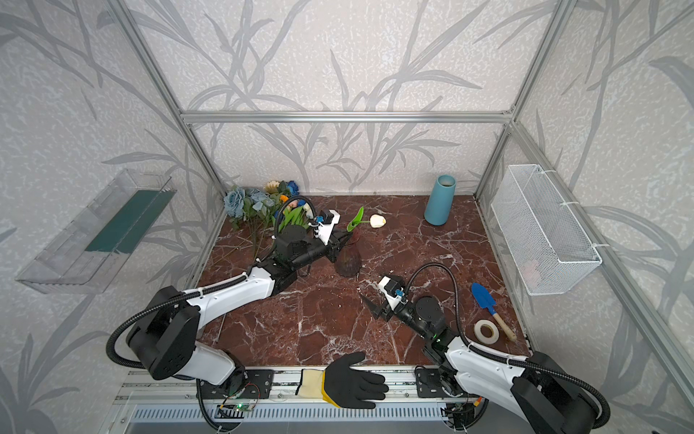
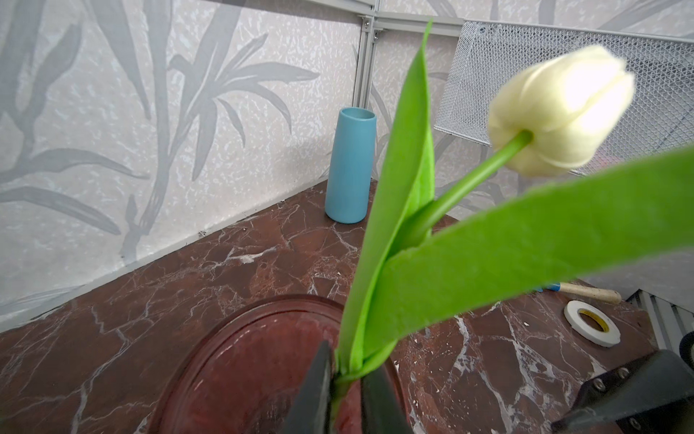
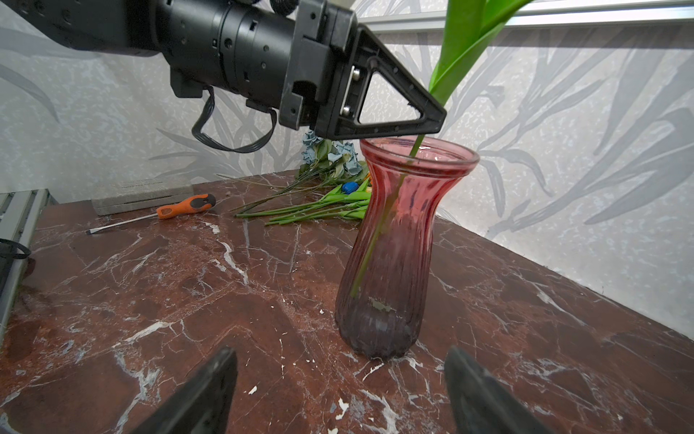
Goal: Arrange the flowers into the vase
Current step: 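Lower the tulip stem into the vase and open the left gripper, then move the left gripper back to the flower pile and grasp a tulip stem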
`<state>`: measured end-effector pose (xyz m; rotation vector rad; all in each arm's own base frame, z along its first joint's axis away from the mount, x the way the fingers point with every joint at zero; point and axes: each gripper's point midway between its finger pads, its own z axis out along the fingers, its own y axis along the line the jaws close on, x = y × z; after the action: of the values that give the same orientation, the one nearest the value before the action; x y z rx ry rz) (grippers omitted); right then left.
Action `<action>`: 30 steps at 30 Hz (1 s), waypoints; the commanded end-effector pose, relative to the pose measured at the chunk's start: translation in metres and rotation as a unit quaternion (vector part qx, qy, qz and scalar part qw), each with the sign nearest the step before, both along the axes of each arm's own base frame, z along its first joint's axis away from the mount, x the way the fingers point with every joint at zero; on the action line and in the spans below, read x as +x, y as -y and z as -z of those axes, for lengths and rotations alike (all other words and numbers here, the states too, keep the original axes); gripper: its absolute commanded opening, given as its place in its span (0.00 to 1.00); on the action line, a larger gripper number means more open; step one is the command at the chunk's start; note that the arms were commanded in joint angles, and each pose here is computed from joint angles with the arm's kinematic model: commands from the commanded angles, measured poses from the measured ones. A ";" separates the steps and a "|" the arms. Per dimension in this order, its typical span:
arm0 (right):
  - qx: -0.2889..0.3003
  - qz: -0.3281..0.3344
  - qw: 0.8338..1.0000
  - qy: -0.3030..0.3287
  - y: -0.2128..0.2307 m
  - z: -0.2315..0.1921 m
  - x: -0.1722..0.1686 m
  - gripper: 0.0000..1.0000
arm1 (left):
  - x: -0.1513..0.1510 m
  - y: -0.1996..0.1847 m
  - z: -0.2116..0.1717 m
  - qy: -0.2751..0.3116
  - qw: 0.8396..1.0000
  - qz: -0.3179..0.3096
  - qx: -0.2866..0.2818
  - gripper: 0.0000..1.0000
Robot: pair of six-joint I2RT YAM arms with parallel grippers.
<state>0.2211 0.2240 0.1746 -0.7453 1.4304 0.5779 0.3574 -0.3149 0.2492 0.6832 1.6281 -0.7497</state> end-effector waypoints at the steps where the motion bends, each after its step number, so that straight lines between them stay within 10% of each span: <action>1: 0.013 0.001 1.000 0.024 -0.002 -0.019 0.002 0.87 | -0.009 0.000 0.015 -0.014 0.999 0.013 0.025 0.22; 17: 0.011 -0.003 1.000 0.024 -0.003 -0.019 0.001 0.87 | 0.008 -0.057 -0.039 0.038 0.993 -0.106 0.034 0.29; 21: 0.014 -0.005 1.000 0.025 -0.003 -0.021 0.000 0.87 | 0.039 -0.110 -0.037 0.004 0.981 -0.192 0.029 0.51; 30: 0.021 -0.008 0.999 0.027 -0.002 -0.026 -0.003 0.87 | 0.113 -0.259 0.068 -0.262 0.877 -0.382 0.127 0.52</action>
<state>0.2188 0.2222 0.1821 -0.7445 1.4057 0.5737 0.4813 -0.0905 0.2435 0.0539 2.0112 -0.2145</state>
